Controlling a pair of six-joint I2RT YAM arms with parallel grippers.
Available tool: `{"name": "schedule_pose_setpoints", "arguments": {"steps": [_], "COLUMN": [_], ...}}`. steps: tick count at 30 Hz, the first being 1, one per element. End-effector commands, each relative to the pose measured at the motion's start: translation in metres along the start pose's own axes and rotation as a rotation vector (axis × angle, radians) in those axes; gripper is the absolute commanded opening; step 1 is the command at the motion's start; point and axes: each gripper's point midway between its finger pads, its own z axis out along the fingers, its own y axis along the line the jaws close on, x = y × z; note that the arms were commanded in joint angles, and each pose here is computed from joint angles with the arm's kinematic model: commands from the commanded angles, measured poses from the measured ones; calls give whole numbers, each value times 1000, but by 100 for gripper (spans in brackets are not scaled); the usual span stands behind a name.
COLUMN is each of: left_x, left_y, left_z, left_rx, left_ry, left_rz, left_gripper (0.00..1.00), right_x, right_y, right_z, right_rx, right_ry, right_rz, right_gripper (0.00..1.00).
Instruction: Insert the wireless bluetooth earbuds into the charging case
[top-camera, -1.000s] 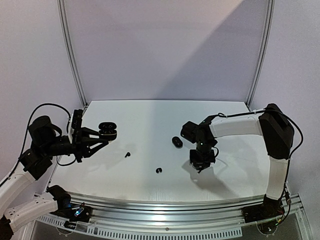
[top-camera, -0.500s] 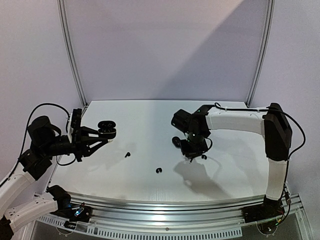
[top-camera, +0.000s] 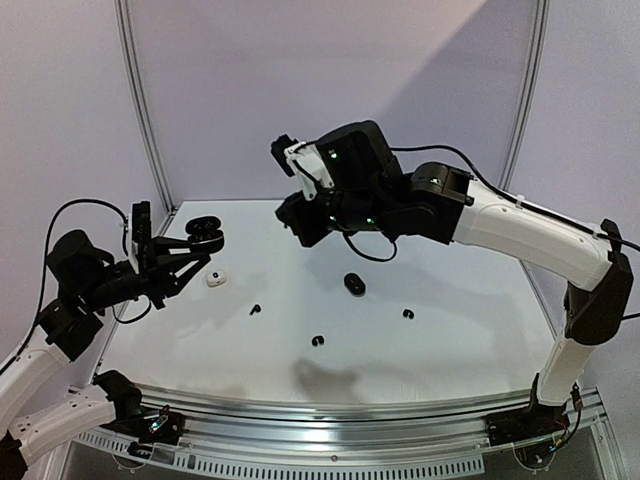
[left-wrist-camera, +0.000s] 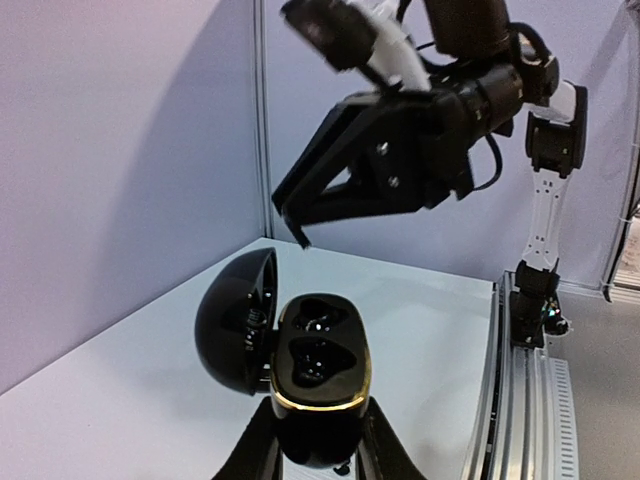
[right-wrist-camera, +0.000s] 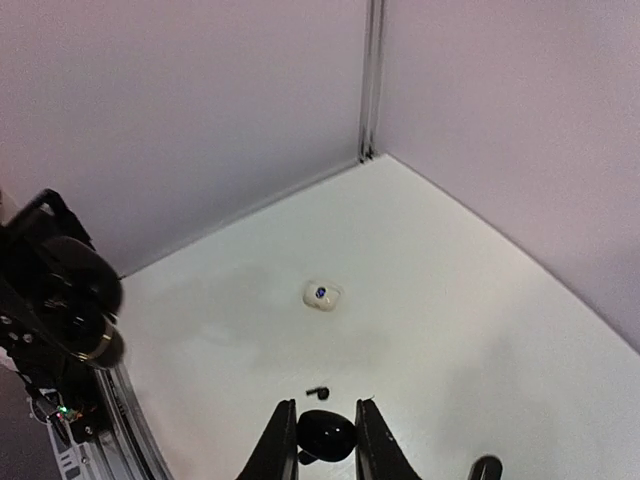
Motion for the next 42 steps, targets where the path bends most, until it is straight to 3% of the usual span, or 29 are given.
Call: {"name": "schedule_pose_setpoints", "arguments": {"steps": [1,5,9,23,42], "left_x": [-15,-22,-27,-33,-32], "left_y": [5,4,7,10,8], "left_z": [1,0,-1,2,4], "left_rx": [-29,-31,-58,-79,-67], "left_ry": [-44,-60,-80,-92,-81], "left_rz": [36,74,93,71,64], "left_gripper": [0,0,0,0,0], "right_x": [-78,-102,-103,-73,-57], "right_y": [37,75,100,115,118], "right_z": [-27,-46,-47,-14,11], "right_rx": [-96,-178,-223,-192,-175], "right_ry": [-323,-469,-520,-455,-416], "right_rz": [-190,-299,-358,-479,-496], "right_gripper": [0,0,0,0,0]}}
